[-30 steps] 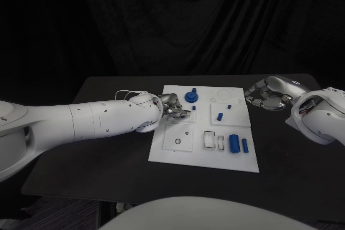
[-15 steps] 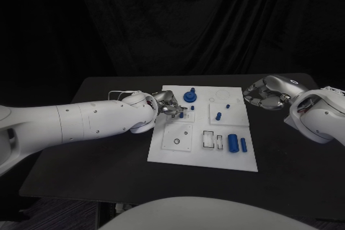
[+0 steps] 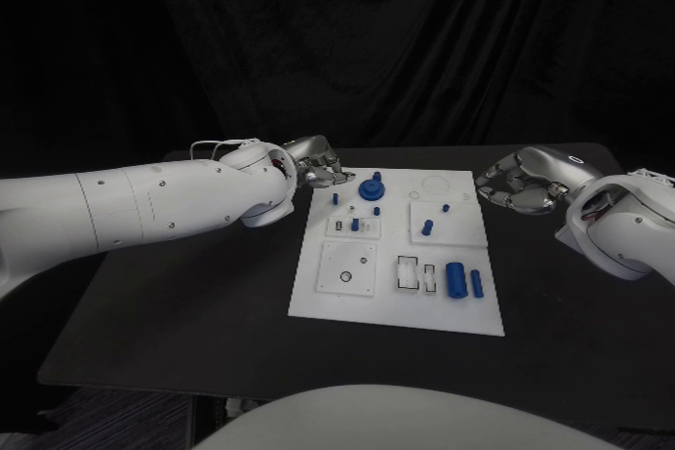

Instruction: Assemble the parts on the task board

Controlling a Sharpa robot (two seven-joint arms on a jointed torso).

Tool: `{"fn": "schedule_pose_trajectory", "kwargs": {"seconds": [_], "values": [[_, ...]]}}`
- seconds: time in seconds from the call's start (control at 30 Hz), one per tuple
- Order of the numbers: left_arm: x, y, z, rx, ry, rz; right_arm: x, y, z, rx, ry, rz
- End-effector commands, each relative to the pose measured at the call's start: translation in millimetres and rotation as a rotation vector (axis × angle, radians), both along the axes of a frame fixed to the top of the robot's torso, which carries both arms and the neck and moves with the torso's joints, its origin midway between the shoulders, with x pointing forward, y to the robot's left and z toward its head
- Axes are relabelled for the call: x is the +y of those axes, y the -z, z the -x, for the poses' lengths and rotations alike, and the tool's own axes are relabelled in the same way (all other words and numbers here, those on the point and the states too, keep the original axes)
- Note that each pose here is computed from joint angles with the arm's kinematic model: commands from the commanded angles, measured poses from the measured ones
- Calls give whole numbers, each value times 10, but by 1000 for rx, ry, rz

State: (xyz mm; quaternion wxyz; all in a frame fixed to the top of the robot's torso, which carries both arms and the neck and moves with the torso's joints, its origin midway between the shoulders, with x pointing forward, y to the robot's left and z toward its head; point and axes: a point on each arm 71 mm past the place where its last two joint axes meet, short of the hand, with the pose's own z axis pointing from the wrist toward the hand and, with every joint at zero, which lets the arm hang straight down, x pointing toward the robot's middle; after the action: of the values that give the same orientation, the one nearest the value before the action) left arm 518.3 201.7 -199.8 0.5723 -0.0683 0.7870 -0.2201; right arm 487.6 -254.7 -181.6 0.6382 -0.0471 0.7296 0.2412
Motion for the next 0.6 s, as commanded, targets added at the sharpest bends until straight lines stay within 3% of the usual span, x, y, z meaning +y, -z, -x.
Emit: {"fn": "schedule_pose_trajectory", "kwargs": {"seconds": [0.03, 0.27, 0.6], "values": [[-8, 29, -58, 55, 24, -42, -2, -3, -5, -12, 10, -12], [15, 78, -208, 94, -8, -93, 13, -4, 0, -12, 4, -14], [30, 154, -351, 166, -30, -161, 14, -3, 6, -9, 4, -14]]}}
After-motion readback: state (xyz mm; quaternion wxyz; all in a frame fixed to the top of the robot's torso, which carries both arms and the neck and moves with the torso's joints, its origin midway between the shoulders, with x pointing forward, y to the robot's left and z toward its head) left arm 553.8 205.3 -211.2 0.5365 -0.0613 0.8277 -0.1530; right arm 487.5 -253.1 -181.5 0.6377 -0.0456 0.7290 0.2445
